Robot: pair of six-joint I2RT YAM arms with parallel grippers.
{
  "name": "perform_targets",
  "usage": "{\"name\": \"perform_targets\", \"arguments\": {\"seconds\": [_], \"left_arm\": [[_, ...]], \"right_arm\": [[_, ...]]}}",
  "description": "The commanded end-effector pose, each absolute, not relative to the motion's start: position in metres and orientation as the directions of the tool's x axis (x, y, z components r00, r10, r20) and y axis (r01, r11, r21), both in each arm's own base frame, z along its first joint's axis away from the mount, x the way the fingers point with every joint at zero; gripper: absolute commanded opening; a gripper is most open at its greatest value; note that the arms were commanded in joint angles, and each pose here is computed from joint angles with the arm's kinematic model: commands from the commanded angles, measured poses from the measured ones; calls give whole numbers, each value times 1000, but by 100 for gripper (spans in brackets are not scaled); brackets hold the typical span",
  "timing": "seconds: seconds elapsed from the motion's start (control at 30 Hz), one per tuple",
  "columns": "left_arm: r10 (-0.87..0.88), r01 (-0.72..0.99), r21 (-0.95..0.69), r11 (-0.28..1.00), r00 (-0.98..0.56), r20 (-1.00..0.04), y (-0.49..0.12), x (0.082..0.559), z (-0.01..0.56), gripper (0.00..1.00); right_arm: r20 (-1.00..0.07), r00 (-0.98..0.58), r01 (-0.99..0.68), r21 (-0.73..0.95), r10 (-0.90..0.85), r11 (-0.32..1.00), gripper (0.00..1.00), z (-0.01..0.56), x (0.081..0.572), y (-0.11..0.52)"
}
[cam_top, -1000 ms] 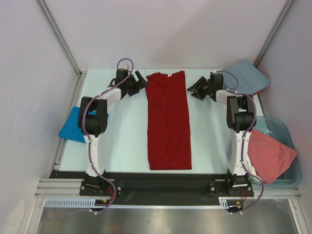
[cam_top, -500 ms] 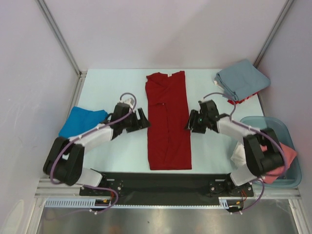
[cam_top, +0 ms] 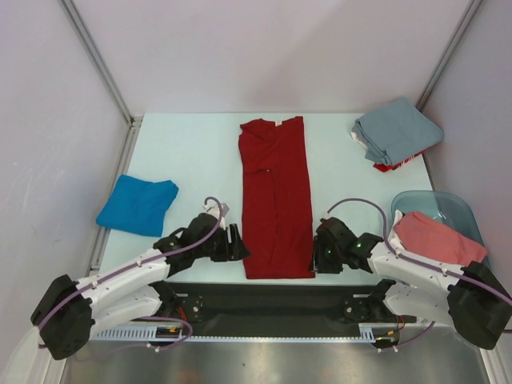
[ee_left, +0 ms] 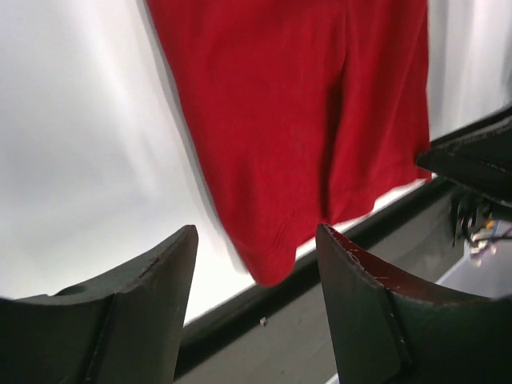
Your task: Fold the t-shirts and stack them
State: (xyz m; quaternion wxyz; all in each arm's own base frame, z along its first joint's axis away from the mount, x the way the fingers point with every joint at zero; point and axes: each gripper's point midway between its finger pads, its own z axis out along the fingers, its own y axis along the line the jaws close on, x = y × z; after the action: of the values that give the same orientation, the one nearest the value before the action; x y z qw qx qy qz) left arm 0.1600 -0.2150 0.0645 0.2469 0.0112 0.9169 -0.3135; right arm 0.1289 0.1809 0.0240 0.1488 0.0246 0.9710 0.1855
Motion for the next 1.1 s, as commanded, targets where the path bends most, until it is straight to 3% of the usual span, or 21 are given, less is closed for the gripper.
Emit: {"name": "perform_targets", "arguments": {"seconds": [0.0,0.03,0.1,0.13,0.17,0.2,0.43,0.53,0.63,0.67,0.73,0.77,0.8,1.0,1.07], "left_arm": [[-134,136,-569,811,-904,-406,-218,143,50,66],[-135,138,-585,799,-907,-398,-223,141,50,66],[-120,137,-583,801,-917,-380,-224,133,41,66],[-125,127,-590,797,-922,-367,-224,130,39,65],[-116,133,-596,792,-926,-360,-226,127,35,63],[-114,130,-598,791,-929,-352,-227,124,33,63],[-92,134,-607,783,-941,-326,-238,115,26,60],[-84,131,-605,785,-946,-314,-240,113,22,52],[-73,114,-569,814,-953,-295,-233,106,11,39],[-69,116,-562,819,-953,-296,-229,102,9,29],[-75,100,-556,825,-956,-284,-222,95,4,20],[-79,96,-558,824,-956,-282,-217,92,2,9],[-82,89,-551,830,-957,-279,-213,89,0,7],[-106,75,-579,812,-956,-273,-199,77,4,7],[-117,74,-623,779,-958,-261,-205,74,9,16]], "right_arm": [[-238,-960,45,387,147,921,40,14,114,183],[-228,-963,38,412,144,910,40,14,113,188],[-213,-967,41,413,140,910,27,8,108,188],[-209,-968,42,412,139,910,20,8,107,188],[-205,-969,45,403,139,914,3,7,105,185],[-205,-968,53,396,144,917,0,7,104,183],[-200,-970,47,410,140,911,0,12,91,176],[-196,-971,49,395,136,917,0,9,87,173],[-199,-970,49,402,139,914,0,11,85,173],[-199,-970,48,406,139,913,0,12,85,173],[-202,-969,48,413,143,910,0,15,83,172],[-204,-969,47,412,143,910,0,16,83,171],[-206,-968,45,414,142,909,0,17,82,170],[-182,-975,40,423,128,905,0,18,71,165],[-169,-979,27,460,117,888,0,20,67,172]]}}
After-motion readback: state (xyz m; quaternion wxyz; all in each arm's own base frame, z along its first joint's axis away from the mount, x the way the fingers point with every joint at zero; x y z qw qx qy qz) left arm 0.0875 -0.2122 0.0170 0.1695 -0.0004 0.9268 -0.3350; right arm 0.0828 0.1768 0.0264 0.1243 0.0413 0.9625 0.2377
